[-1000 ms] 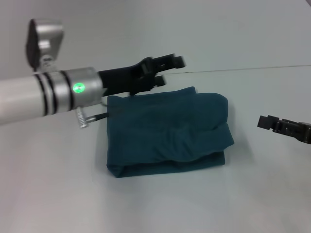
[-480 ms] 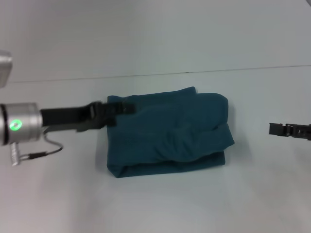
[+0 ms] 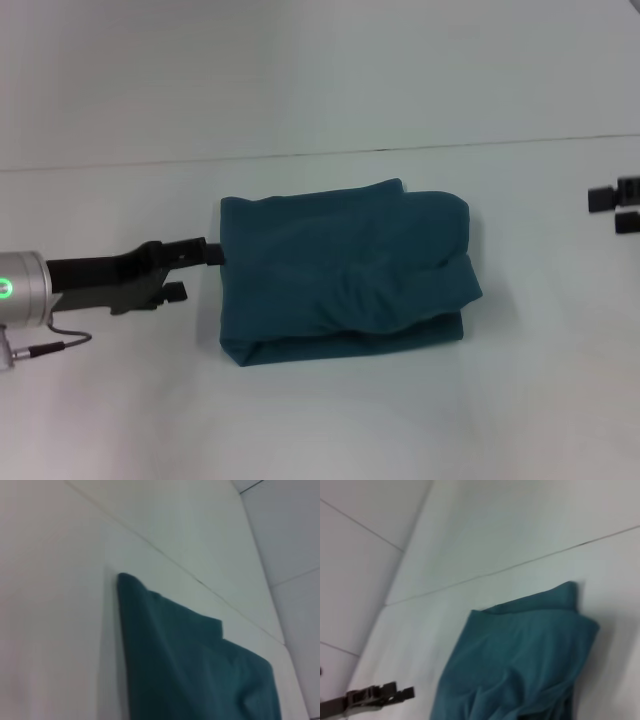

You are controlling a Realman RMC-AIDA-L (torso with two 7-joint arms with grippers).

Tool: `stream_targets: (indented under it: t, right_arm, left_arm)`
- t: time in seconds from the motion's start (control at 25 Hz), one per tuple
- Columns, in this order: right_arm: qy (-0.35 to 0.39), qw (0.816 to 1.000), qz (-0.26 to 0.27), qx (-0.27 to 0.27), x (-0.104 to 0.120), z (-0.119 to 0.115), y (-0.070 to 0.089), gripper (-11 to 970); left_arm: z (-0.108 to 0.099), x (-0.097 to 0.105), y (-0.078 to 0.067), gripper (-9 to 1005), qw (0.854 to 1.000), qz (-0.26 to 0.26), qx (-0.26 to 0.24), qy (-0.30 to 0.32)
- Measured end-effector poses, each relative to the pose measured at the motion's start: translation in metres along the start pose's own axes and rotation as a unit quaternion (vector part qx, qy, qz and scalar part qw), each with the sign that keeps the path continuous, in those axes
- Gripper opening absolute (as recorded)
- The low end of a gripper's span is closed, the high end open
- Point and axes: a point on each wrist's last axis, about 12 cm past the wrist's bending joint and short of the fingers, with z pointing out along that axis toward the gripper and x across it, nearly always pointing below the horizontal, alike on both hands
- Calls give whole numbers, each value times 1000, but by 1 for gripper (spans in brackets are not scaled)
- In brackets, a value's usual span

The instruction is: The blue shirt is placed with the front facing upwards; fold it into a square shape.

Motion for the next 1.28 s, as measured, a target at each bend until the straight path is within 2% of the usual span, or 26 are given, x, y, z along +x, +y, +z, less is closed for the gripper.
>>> stream_targets:
  t: [0.2,0.56,0.72,1.0,1.12,1.28]
  right_arm:
    - [7,1000,-10,15,-26,-4,23,914]
    - [5,1000,-16,12,-33,2,30,914]
    - [3,1000,-14,14,-33,2,29,914]
    - [1,1000,-13,14,-32,2,28,914]
    - [3,1000,-15,14,-33,3,29,914]
    - [0,1000,-15,13,-33,3,28,915]
  left_arm:
    - [7,10,4,938,1000,-24,-1,15]
    - [14,23,7,937,998,-48,3,30]
    - [23,30,0,936,998,-48,16,48]
    - [48,41,-23,935,994,-21,38,99]
    - [41,37,-26,935,994,-15,52,97]
    - [15,28,-11,935,997,-35,44,51]
